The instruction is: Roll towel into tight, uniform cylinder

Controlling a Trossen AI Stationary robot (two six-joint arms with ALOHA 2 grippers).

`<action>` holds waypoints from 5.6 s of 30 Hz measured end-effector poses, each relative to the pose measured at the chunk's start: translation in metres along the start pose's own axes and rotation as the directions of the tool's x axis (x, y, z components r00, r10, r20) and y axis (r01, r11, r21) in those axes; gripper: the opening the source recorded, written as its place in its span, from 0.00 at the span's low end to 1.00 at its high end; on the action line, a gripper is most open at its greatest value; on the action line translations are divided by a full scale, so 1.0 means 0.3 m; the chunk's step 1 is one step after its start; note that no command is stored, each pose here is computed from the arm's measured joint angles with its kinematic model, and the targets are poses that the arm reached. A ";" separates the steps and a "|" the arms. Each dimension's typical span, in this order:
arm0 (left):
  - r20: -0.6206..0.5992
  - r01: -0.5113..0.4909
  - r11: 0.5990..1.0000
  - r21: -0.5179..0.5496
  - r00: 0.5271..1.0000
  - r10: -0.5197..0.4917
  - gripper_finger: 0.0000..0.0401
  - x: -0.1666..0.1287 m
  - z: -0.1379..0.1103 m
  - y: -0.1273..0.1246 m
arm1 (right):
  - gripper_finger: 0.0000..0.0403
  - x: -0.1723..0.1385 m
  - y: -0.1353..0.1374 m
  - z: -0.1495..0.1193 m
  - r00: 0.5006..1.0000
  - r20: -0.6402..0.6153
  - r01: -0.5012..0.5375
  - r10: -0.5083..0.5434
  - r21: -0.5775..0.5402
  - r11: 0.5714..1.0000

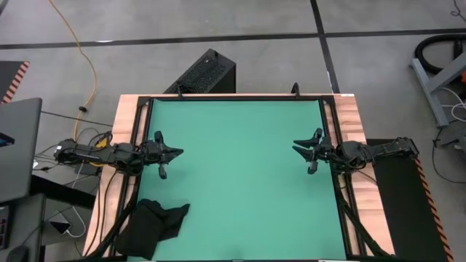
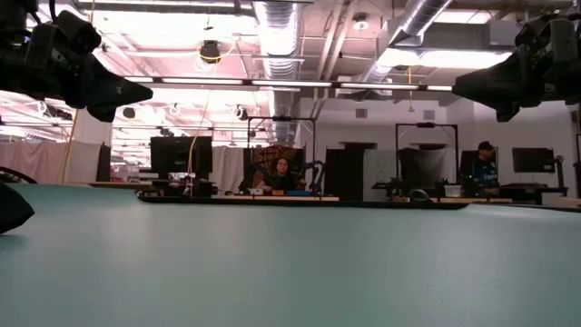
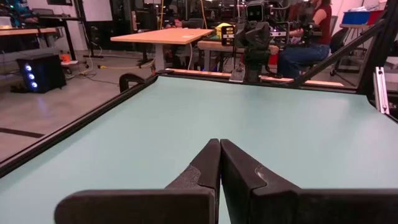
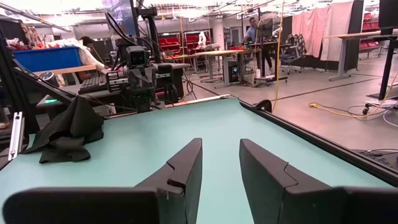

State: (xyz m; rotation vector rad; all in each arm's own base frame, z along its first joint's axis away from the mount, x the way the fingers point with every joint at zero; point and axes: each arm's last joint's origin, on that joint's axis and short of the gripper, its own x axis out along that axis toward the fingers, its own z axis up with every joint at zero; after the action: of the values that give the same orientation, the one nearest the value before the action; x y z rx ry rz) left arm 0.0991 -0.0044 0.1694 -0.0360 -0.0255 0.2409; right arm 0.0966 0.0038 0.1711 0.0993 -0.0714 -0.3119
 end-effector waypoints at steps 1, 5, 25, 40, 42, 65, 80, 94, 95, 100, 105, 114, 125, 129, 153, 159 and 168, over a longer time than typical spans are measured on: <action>0.000 0.000 1.000 0.000 1.000 0.000 0.00 0.000 0.000 0.000 | 0.33 0.000 0.000 0.000 1.000 0.000 0.000 0.000 0.000 1.000; 0.000 0.000 1.000 0.000 1.000 0.000 0.00 0.000 0.000 0.000 | 0.33 0.000 0.000 0.000 1.000 0.000 0.000 0.000 0.000 1.000; 0.001 0.000 0.988 -0.154 1.000 0.000 0.00 0.000 0.000 0.000 | 0.33 0.001 -0.003 0.001 1.000 0.003 0.014 -0.014 -0.013 1.000; 0.002 -0.010 0.988 -0.154 1.000 0.011 0.00 0.000 0.001 0.001 | 0.33 0.002 -0.005 0.019 0.998 0.055 0.014 -0.018 0.074 0.997; 0.020 -0.027 0.980 -0.199 0.999 0.032 0.00 0.000 0.007 0.003 | 0.33 0.000 -0.006 0.041 0.994 0.105 0.013 -0.020 0.062 0.998; 0.175 0.159 0.968 -0.197 0.977 -0.124 0.07 -0.012 0.095 -0.010 | 0.35 -0.009 -0.018 0.060 0.995 -0.018 0.097 -0.101 -0.169 0.981; -0.014 0.420 0.906 -0.054 0.907 -0.421 0.33 0.118 0.441 -0.158 | 0.61 -0.009 -0.021 0.052 0.991 -0.041 0.121 -0.128 -0.141 0.983; -0.958 -0.038 0.999 0.034 0.284 0.043 0.25 0.369 0.411 -0.488 | 0.61 -0.012 -0.024 0.029 0.985 -0.106 0.114 -0.135 -0.182 0.977; -0.966 -0.040 0.997 0.060 0.251 0.068 0.25 0.381 0.395 -0.519 | 0.61 -0.012 -0.025 0.027 0.984 -0.112 0.113 -0.135 -0.186 0.976; -0.982 -0.051 0.986 0.160 0.092 0.164 0.24 0.423 0.305 -0.649 | 0.61 -0.013 -0.023 0.024 0.985 -0.120 0.102 -0.126 -0.188 0.977; -0.960 -0.078 0.961 0.265 -0.113 0.255 0.25 0.413 0.238 -0.715 | 0.61 -0.013 -0.023 0.024 0.985 -0.121 0.100 -0.123 -0.188 0.977; -0.969 -0.098 0.988 0.116 -0.232 0.091 0.42 0.395 0.197 -0.784 | 0.61 -0.013 -0.024 0.018 0.983 -0.137 0.097 -0.126 -0.200 0.975; -0.959 -0.076 0.982 0.174 -0.240 0.152 0.54 0.381 0.160 -0.806 | 0.61 -0.015 -0.026 0.008 0.978 -0.164 0.093 -0.130 -0.215 0.972; -0.950 -0.069 0.976 0.208 -0.253 0.185 0.54 0.370 0.153 -0.808 | 0.61 -0.015 -0.026 0.008 0.978 -0.165 0.094 -0.130 -0.209 0.973; -0.807 0.107 0.914 0.392 -0.436 0.398 0.50 0.274 -0.012 -0.764 | 0.61 -0.016 -0.026 0.008 0.977 -0.168 0.102 -0.129 -0.163 0.981; -0.806 0.115 0.908 0.404 -0.425 0.412 0.23 0.277 -0.011 -0.760 | 0.61 -0.016 -0.026 0.006 0.976 -0.172 0.106 -0.130 -0.146 0.984; -0.816 0.083 0.896 0.437 -0.383 0.433 0.00 0.290 -0.008 -0.756 | 0.61 -0.016 -0.027 0.003 0.975 -0.180 0.105 -0.132 -0.151 0.983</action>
State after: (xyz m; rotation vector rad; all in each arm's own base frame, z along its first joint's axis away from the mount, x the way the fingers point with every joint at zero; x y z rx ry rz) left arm 0.2377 -0.2039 0.1775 0.1136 1.9750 0.5146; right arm 0.0894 -0.0023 0.1709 -0.0068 0.1464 -0.4246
